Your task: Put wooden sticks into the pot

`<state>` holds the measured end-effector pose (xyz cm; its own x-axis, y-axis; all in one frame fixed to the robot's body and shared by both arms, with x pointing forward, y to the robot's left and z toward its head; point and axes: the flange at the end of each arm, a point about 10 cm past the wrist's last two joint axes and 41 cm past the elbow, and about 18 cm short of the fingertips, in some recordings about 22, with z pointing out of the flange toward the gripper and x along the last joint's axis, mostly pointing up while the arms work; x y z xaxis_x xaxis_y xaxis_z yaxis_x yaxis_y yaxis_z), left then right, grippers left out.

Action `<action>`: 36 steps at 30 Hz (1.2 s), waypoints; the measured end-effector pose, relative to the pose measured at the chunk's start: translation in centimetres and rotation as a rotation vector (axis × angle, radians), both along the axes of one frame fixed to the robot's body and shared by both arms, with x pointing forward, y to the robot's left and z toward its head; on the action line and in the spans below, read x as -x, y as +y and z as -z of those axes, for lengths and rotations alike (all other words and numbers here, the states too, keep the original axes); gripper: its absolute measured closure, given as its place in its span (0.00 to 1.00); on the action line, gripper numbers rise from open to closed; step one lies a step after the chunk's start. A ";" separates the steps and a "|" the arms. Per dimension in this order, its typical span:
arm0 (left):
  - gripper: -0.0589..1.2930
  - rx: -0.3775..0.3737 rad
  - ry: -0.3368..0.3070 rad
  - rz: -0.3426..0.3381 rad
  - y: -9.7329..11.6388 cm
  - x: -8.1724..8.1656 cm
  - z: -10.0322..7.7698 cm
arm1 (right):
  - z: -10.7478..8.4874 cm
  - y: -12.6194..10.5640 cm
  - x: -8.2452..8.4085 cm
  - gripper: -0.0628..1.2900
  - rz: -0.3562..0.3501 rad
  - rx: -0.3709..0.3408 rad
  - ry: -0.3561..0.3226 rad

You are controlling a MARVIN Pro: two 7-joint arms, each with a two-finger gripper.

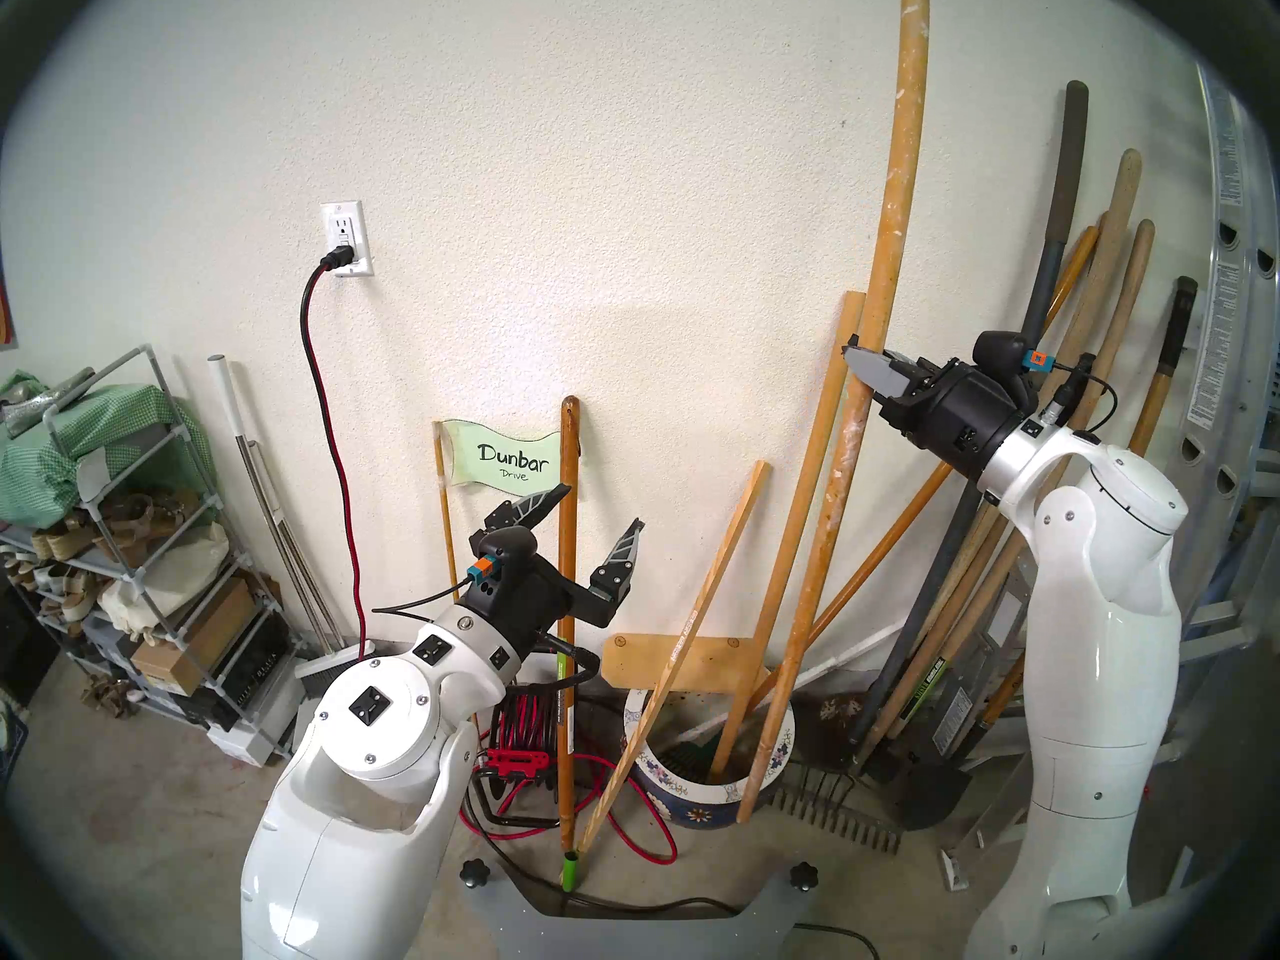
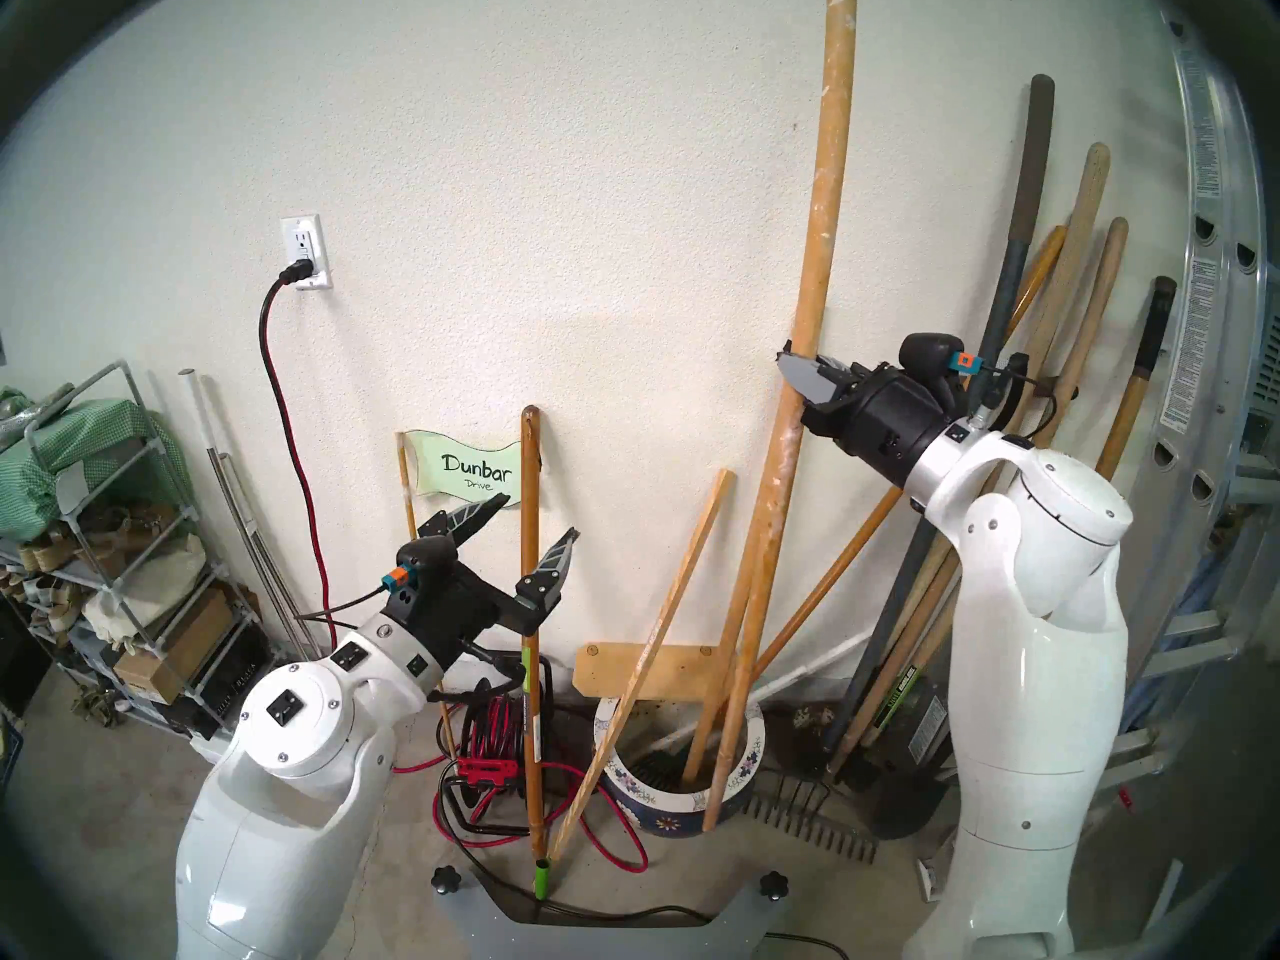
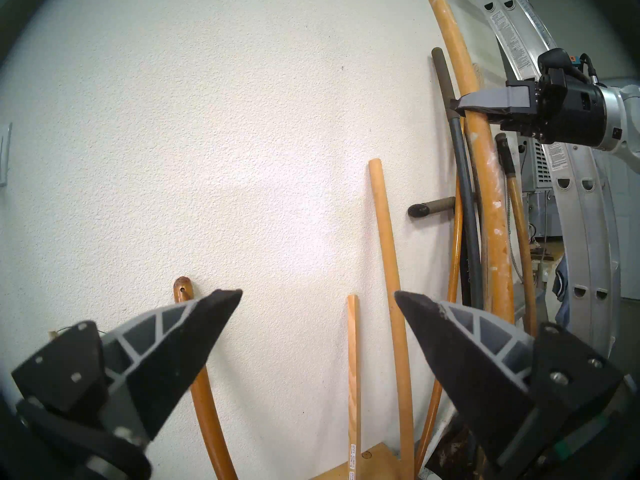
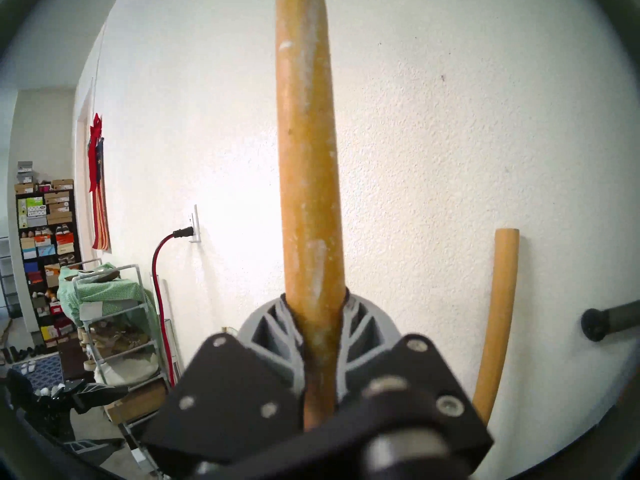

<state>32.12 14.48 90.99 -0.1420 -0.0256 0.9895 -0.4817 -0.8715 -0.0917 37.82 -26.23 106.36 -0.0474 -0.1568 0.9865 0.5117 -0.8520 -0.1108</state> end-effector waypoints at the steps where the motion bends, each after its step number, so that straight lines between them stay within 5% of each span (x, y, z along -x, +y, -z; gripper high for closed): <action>1: 0.02 0.000 0.000 0.000 0.0 0.0 0.0 | 0.0 0.0 0.1 0.88 0.004 -0.001 0.007; 10: 0.02 0.000 0.000 0.000 0.0 0.0 0.0 | -0.3 0.1 0.0 0.88 0.039 -0.022 0.036; 28: 0.02 0.000 0.000 0.000 0.0 0.0 0.0 | -2.2 1.1 -0.5 0.88 0.029 -0.034 -0.057; 36: 0.02 0.000 0.000 0.000 0.0 0.0 0.0 | -1.0 1.1 -1.9 0.88 0.054 -0.032 -0.082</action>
<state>32.12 14.48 90.99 -0.1420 -0.0256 0.9895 -0.4817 -0.8715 -0.0917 39.72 -25.13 107.40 -0.1371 -0.1831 0.9735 0.4734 -0.8754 -0.0980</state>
